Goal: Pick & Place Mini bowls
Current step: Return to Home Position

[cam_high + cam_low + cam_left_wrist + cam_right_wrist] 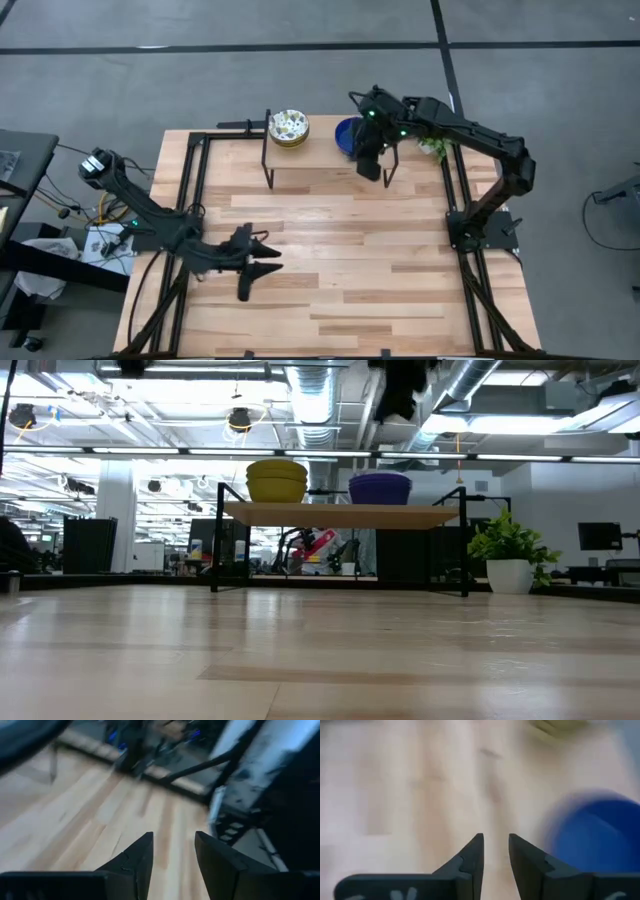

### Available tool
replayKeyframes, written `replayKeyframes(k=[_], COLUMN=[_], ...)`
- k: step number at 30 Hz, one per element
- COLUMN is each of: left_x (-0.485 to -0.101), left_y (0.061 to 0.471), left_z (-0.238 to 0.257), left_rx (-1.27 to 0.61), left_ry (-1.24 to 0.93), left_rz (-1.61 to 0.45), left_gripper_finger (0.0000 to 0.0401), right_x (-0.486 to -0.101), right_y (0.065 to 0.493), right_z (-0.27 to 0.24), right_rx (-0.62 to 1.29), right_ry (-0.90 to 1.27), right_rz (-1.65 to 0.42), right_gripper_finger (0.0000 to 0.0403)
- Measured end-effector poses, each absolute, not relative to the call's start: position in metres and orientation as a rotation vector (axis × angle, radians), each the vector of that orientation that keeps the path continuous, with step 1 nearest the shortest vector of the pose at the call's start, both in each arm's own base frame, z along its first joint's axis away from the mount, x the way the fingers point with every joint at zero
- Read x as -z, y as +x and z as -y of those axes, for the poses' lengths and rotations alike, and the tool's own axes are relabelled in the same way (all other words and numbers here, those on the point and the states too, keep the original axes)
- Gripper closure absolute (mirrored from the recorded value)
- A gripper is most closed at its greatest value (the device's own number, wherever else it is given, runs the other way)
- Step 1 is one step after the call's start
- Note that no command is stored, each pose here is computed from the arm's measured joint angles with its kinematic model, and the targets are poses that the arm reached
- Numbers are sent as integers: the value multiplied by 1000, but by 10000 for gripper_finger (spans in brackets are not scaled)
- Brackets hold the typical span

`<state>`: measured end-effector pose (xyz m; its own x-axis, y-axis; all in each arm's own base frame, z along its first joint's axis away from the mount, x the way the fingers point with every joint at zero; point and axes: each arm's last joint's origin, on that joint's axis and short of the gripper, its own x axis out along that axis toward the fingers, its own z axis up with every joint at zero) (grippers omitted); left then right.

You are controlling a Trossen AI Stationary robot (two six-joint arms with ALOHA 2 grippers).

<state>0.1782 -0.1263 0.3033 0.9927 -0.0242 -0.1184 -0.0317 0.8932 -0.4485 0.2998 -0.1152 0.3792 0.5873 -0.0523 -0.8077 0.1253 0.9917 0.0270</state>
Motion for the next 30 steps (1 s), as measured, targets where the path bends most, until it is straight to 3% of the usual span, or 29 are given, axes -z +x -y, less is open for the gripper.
replayKeyframes(k=[4,13,20,30], left_x=[-330,-361,-334,-299], left_y=[158,95,71,56], left_z=[118,77,51,34], left_rx=[95,184,128,131], left_ry=[-371,-328,-380,-452], left_rz=[5,137,168,223], left_gripper_finger=[258,258,258,258], right_x=[-394,-426,-427,-390], right_y=[306,296,261,178], right_z=[96,46,11,-9], right_rx=[-183,-303,-279,-232], right_ry=[128,54,39,109], right_rz=[-755,-564,-447,-237], right_gripper_finger=[323,324,323,324])
